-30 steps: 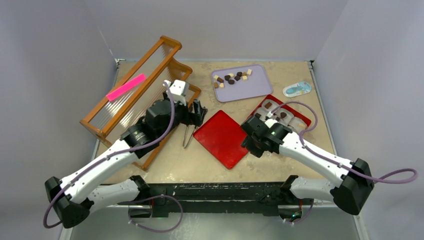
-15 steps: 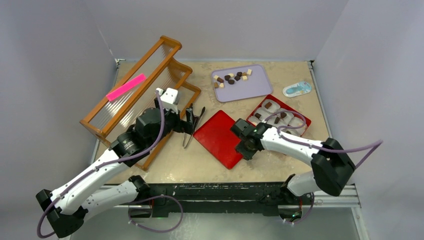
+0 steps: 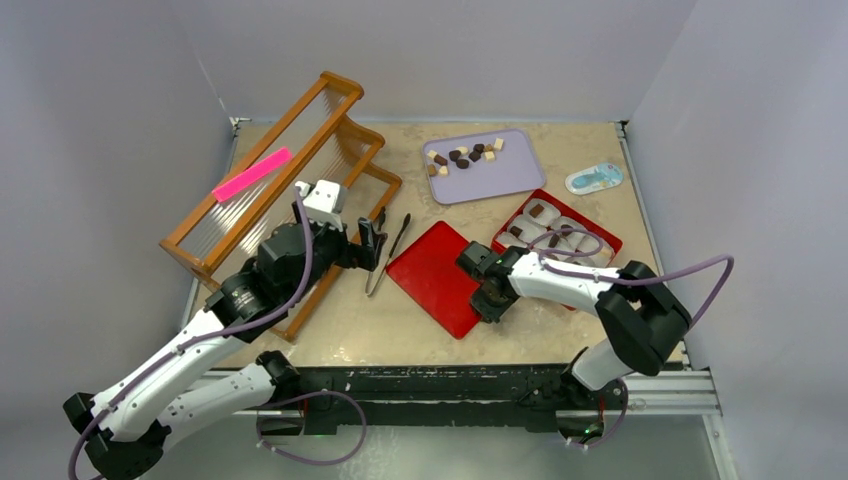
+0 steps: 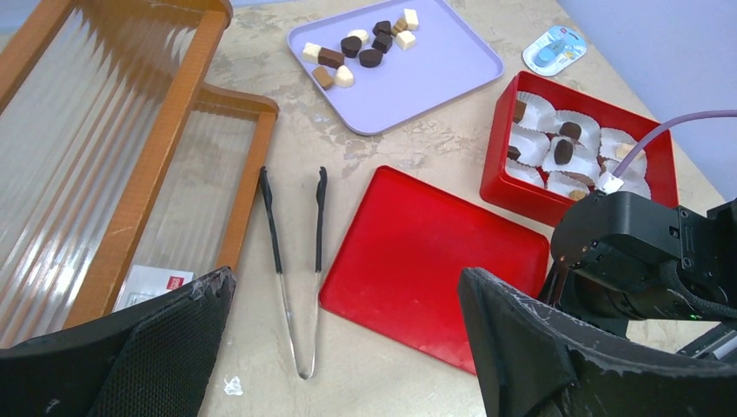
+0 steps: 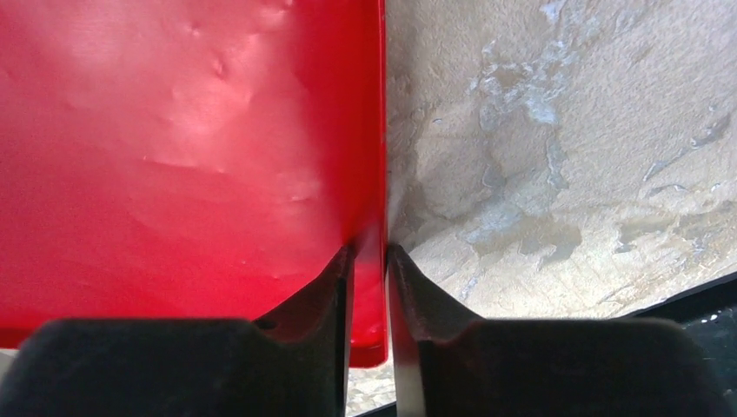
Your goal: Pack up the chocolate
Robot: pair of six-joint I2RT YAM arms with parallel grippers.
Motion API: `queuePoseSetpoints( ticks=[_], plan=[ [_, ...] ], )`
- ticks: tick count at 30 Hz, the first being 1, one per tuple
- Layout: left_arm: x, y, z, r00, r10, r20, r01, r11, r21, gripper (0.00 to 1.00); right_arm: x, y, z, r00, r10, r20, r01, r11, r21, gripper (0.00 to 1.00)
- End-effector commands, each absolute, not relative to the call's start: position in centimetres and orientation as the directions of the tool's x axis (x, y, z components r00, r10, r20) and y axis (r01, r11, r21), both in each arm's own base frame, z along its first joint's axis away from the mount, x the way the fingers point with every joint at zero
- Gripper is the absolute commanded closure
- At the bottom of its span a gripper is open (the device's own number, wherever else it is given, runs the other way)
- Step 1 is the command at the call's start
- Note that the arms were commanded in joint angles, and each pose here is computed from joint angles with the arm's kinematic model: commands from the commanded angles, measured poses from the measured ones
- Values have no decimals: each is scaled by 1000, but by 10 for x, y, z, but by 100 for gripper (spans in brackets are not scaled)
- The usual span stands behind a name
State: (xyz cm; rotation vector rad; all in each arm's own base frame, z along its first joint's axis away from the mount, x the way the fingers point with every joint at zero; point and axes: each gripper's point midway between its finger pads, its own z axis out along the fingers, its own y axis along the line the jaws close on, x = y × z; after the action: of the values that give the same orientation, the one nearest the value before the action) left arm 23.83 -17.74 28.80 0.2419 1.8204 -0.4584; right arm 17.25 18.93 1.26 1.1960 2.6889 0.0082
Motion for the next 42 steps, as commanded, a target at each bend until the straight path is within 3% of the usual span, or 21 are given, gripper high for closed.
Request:
queuePoseSetpoints(
  ticks=[1,6,15,18,22,26,28,33,37,42],
  plan=[
    [239,-173,291,-278,-71,-958,377,909,-177,2,165,172,2,-637,740,-215,756,654,10,83],
    [237,-174,300,-269,-82,-960,389,902,-186,5,167,155,22,-639,712,-291,746,666,-8,100],
    [247,-181,292,-339,-104,-935,333,916,-223,15,171,135,74,-596,715,-366,707,683,183,100],
    [245,-201,286,-367,-30,-930,423,885,-195,19,175,138,92,-604,705,-372,645,706,290,100],
    [223,-245,290,-213,172,-962,749,661,-48,23,171,137,116,-597,714,-365,600,700,387,100],
    [189,-277,283,134,246,-960,928,308,208,33,165,141,128,-601,732,-322,578,675,458,100],
    [166,-289,278,323,192,-927,930,117,348,35,161,146,132,-613,736,-288,572,665,480,100],
    [147,-305,272,576,97,-812,817,-47,574,41,156,155,144,-629,741,-235,554,639,534,100],
    [149,-310,251,671,169,-722,741,-129,659,34,158,163,154,-635,744,-211,531,617,580,100],
    [146,-321,236,730,209,-650,683,-224,695,35,159,169,164,-627,757,-182,521,582,625,100]
  ],
)
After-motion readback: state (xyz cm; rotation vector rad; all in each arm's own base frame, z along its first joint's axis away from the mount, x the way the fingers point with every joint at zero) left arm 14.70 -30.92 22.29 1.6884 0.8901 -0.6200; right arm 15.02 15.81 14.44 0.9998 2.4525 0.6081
